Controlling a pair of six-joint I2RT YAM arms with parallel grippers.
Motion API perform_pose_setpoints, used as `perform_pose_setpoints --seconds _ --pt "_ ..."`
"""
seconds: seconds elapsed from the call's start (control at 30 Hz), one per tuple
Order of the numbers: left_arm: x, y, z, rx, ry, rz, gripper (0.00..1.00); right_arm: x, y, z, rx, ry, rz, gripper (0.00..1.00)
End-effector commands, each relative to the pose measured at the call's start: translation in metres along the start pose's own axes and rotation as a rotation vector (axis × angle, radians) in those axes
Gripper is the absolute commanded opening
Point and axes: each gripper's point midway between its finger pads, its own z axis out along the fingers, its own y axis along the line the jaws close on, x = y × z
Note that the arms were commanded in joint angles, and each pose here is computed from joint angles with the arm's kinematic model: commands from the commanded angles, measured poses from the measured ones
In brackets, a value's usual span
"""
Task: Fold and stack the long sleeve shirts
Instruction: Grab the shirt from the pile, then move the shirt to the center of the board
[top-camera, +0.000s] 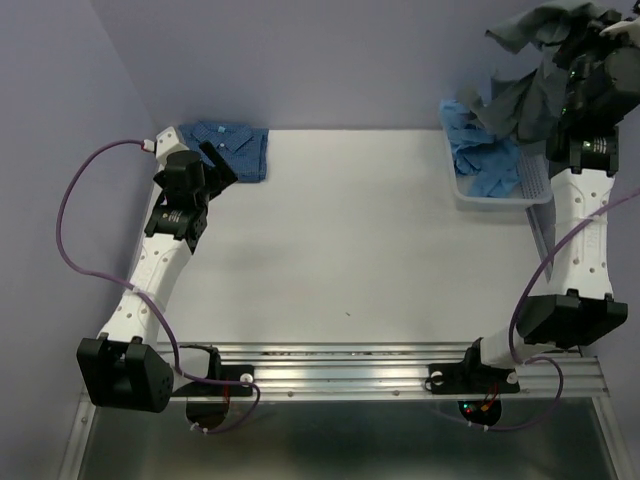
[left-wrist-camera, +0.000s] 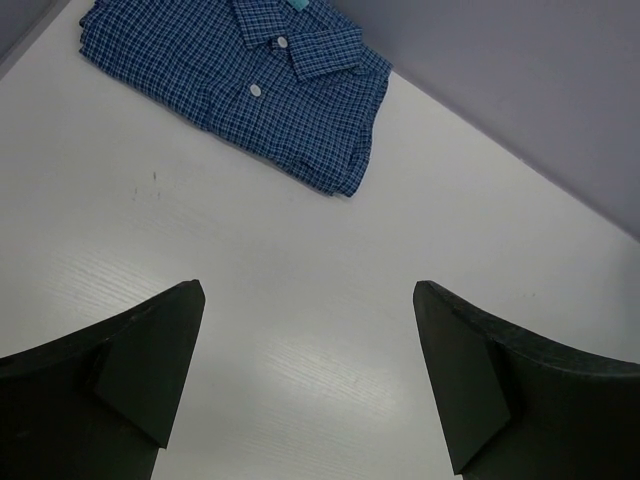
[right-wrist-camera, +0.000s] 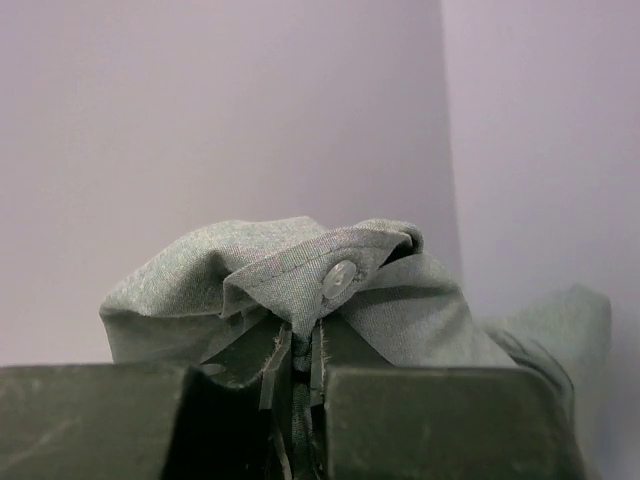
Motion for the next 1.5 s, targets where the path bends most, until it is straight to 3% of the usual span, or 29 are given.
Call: perform_pose_setpoints --seconds 0.0,0.1,0.17,0.3,0.37,0.63,0.8,1.17,1.33,1.47 --pt "-0.028 -0.016 -0.010 0.063 -0.080 -0.006 0.99 -0.125 0.061 -0.031 -0.302 -0.307 0.046 0.01" --pt "-0.028 -0.016 -0.008 0.065 -0.078 -0.001 0.99 -0.174 0.077 -0.048 -0.375 -0.413 0.095 0.01" --pt "-0.028 -0.017 -0.008 0.068 -0.080 -0.002 0.99 -0.200 0.103 -0.063 -0.521 -0.447 0.124 0.01" --pt "-0.032 -0.019 -0.010 0.073 -0.089 -0.002 0.99 -0.211 0.153 -0.091 -0.858 -0.388 0.255 0.01" --pt "-0.035 -0.020 -0.013 0.080 -0.097 -0.008 0.99 -0.211 0.160 -0.094 -0.918 -0.378 0.304 0.01" --pt "-0.037 -0.016 -0.028 0.087 -0.117 -0.032 0.99 -0.168 0.193 -0.093 -1.082 -0.244 0.447 0.01" --pt "-0.037 -0.014 -0.039 0.100 -0.121 -0.048 0.99 -0.132 0.256 -0.107 -1.216 -0.142 0.511 0.01" --pt "-0.017 0.009 -0.064 0.081 -0.117 -0.125 0.99 -0.079 0.365 -0.145 -1.346 -0.060 0.651 0.01" --pt "-0.009 0.014 -0.077 0.100 -0.115 -0.148 0.99 -0.018 0.422 -0.163 -1.400 0.048 0.676 0.01" --pt "-0.004 0.027 -0.086 0.059 -0.122 -0.158 0.99 -0.030 0.438 -0.165 -1.359 -0.019 0.750 0.01"
